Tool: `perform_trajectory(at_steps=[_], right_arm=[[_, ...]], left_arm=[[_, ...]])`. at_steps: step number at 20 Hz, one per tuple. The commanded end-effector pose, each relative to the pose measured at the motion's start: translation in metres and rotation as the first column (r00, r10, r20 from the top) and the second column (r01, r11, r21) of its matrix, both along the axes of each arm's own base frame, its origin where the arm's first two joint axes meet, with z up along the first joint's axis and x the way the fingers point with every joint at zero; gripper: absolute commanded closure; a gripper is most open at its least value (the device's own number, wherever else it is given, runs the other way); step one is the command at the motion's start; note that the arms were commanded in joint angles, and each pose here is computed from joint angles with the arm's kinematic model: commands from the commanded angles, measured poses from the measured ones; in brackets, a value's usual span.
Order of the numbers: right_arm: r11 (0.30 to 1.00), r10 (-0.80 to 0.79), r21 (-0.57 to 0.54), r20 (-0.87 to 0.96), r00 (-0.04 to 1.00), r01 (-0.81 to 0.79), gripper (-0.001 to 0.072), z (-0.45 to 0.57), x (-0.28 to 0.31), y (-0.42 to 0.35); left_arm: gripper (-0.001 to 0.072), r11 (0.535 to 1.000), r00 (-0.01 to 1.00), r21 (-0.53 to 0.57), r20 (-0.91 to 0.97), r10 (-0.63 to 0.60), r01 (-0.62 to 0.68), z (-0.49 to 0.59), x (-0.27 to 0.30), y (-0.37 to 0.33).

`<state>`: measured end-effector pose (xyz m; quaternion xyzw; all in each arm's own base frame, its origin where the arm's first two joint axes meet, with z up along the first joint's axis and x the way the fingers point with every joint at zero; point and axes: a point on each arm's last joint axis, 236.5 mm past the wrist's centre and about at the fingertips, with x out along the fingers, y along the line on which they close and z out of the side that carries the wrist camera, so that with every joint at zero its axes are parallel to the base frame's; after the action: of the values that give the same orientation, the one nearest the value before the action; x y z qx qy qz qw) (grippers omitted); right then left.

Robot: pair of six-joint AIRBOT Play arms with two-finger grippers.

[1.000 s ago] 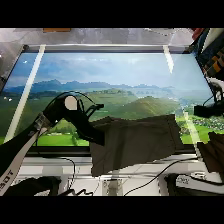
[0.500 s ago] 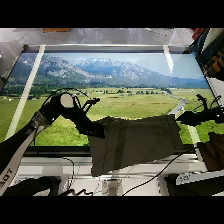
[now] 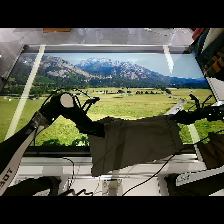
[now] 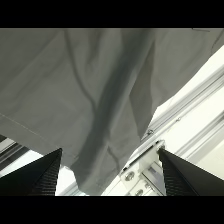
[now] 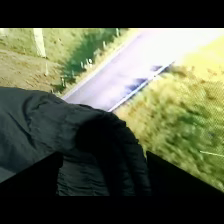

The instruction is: Fold the clothes and pants, and hang the long-sleeved shirts on hangers.

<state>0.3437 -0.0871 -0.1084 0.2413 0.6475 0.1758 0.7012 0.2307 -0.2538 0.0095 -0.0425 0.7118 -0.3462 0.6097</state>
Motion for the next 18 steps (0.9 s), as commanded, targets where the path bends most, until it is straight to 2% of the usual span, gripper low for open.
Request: perform_trajectory(at_steps=[1, 8, 14, 16, 17, 18], right_arm=[[0.999, 0.01, -0.03, -0.038, 0.999, -0.011, 0.0115, -0.006, -0.007, -0.005], [0.979, 0.095, 0.197, -0.194, 0.976, -0.056, 0.0141, -0.003, -0.046, 0.049], [0.924, 0.171, 0.363, -0.113, 0.979, -0.12, 0.014, 0.019, -0.029, 0.122], [0.907, 0.242, 0.375, -0.096, 0.966, -0.19, 0.0145, 0.021, -0.029, 0.15], [0.899, 0.284, 0.372, -0.088, 0.955, -0.233, 0.0226, 0.021, -0.031, 0.162], [0.887, 0.326, 0.369, -0.076, 0.942, -0.277, 0.0364, 0.021, -0.033, 0.175]], left_arm=[[0.0018, 1.0, 1.0, -0.001, 0.006, 0.003, -0.003, 0.0, 0.002, 0.0], [0.0017, 1.0, 1.0, -0.004, 0.014, 0.009, -0.009, 0.0, 0.004, -0.001], [0.0017, 1.0, 1.0, 0.007, 0.02, 0.006, -0.006, -0.001, 0.005, 0.001], [0.0017, 1.0, 1.0, 0.031, 0.032, 0.0, -0.001, -0.005, 0.006, 0.007], [0.0017, 0.999, 0.999, 0.041, 0.037, -0.003, 0.001, -0.006, 0.007, 0.009], [0.0017, 0.999, 0.999, 0.048, 0.041, -0.005, 0.003, -0.007, 0.008, 0.01]])
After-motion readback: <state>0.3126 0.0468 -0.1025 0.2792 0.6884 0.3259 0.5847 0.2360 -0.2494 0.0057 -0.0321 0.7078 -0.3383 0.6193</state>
